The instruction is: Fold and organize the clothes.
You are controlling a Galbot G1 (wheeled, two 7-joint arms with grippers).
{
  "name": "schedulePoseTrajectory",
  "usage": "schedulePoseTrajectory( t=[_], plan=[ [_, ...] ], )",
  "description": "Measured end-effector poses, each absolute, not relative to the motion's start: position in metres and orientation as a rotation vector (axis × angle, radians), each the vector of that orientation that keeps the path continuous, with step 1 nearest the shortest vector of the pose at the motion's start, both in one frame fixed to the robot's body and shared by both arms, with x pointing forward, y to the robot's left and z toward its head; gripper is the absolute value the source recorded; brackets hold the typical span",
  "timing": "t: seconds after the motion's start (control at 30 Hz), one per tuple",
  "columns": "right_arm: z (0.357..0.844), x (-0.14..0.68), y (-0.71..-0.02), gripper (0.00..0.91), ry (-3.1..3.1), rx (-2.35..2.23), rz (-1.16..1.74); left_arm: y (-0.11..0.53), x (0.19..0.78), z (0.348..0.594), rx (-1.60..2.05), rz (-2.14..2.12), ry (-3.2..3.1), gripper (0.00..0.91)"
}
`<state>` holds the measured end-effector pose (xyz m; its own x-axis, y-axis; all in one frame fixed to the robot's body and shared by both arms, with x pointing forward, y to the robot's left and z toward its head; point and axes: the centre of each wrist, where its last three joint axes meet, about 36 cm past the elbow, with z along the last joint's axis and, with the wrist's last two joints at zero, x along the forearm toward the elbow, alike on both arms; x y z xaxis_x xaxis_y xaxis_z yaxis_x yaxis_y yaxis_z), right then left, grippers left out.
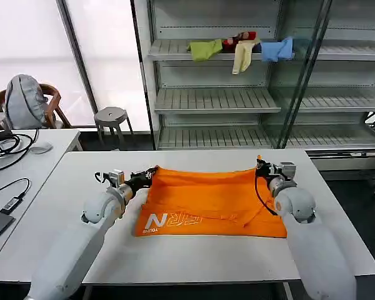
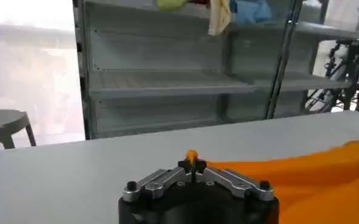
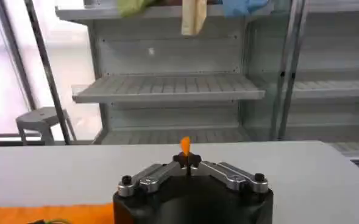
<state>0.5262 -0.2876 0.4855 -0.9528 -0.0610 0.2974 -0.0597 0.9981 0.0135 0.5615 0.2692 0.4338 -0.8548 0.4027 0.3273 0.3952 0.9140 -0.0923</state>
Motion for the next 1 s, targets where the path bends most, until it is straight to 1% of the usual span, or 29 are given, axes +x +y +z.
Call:
schedulePoseTrajectory(
  t=[0.23, 0.5, 0.9, 0.93, 0.97, 1.0],
  plan=[
    [0.483, 0.488, -0.29, 0.0, -2.842, 0.096, 0.014, 0.268, 0.527, 0.432, -0.629, 0.038, -2.745, 0.02],
    [0.473, 0.456, -0.287, 0.0, -2.818, 0.098, 0.042, 0.271, 0.493, 0.424, -0.64, 0.036, -2.741, 0.01],
    [0.459, 0.436, -0.289, 0.0, -2.779, 0.071, 0.072, 0.27, 0.47, 0.412, -0.634, 0.024, -2.725, 0.01],
    [0.458, 0.436, -0.29, 0.0, -2.777, 0.072, 0.076, 0.27, 0.469, 0.411, -0.633, 0.022, -2.724, 0.02],
    [0.458, 0.435, -0.29, 0.856, -2.775, 0.073, 0.079, 0.27, 0.468, 0.411, -0.633, 0.02, -2.723, 0.867],
    [0.457, 0.434, -0.29, 0.907, -2.772, 0.073, 0.083, 0.269, 0.467, 0.41, -0.633, 0.017, -2.722, 0.907]
  ],
)
